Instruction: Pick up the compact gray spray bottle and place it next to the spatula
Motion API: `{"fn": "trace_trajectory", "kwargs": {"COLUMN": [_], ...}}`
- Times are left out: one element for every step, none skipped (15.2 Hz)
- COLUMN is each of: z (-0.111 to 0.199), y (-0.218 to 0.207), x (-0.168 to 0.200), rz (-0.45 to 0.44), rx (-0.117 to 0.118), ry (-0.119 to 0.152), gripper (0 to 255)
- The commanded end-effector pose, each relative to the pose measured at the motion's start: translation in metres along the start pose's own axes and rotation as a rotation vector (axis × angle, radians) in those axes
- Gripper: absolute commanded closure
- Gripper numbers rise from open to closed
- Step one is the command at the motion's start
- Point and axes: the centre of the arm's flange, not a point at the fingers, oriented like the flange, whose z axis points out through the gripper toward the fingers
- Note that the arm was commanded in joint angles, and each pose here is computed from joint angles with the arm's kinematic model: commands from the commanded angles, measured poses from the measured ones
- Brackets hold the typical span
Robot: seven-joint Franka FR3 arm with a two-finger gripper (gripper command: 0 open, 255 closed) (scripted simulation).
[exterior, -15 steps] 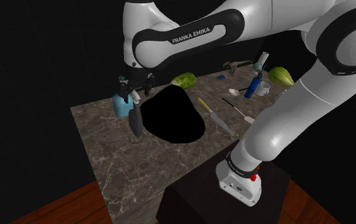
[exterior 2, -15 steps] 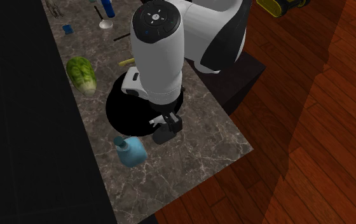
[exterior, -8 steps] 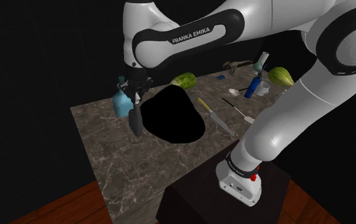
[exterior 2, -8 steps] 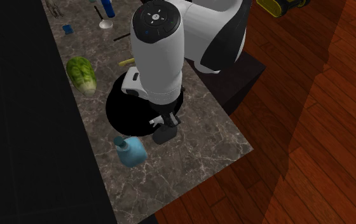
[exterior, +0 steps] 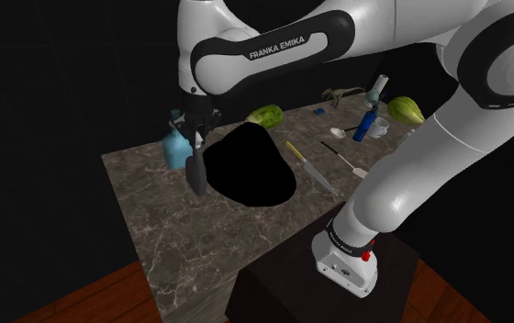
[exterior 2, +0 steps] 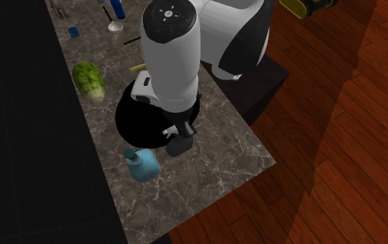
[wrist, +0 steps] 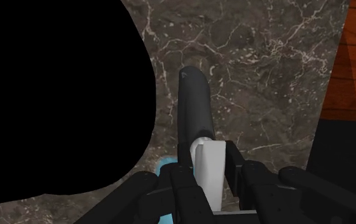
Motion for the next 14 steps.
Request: {"fn": "trace_trajectory", "kwargs": {"z": [-0.010, -0.015, -0.020, -0.025, -0.031, -0.036, -0.041, -0.046, -0.052, -0.057, -0.062, -0.068, -0.073, -0.078], "y": [0.000, 0.000, 0.000, 0.000, 0.000, 0.000, 0.000, 0.000, 0.000, 0.000, 0.000, 0.000, 0.000, 0.000], "x": [0.000, 0.000, 0.000, 0.000, 0.001, 0.001, 0.001, 0.001, 0.001, 0.002, 0.002, 0.002, 0.002, 0.002], "rz": [0.000, 0.000, 0.000, 0.000, 0.000, 0.000, 0.000, 0.000, 0.000, 0.000, 0.000, 0.000, 0.000, 0.000], "rx": [0.000, 0.000, 0.000, 0.000, 0.000, 0.000, 0.000, 0.000, 0.000, 0.000, 0.000, 0.000, 0.000, 0.000], "ry": [0.000, 0.000, 0.000, 0.000, 0.000, 0.000, 0.000, 0.000, 0.000, 0.000, 0.000, 0.000, 0.000, 0.000], "gripper": [255, 255, 255, 255, 255, 255, 255, 255, 255, 255, 255, 255, 255, 255]}}
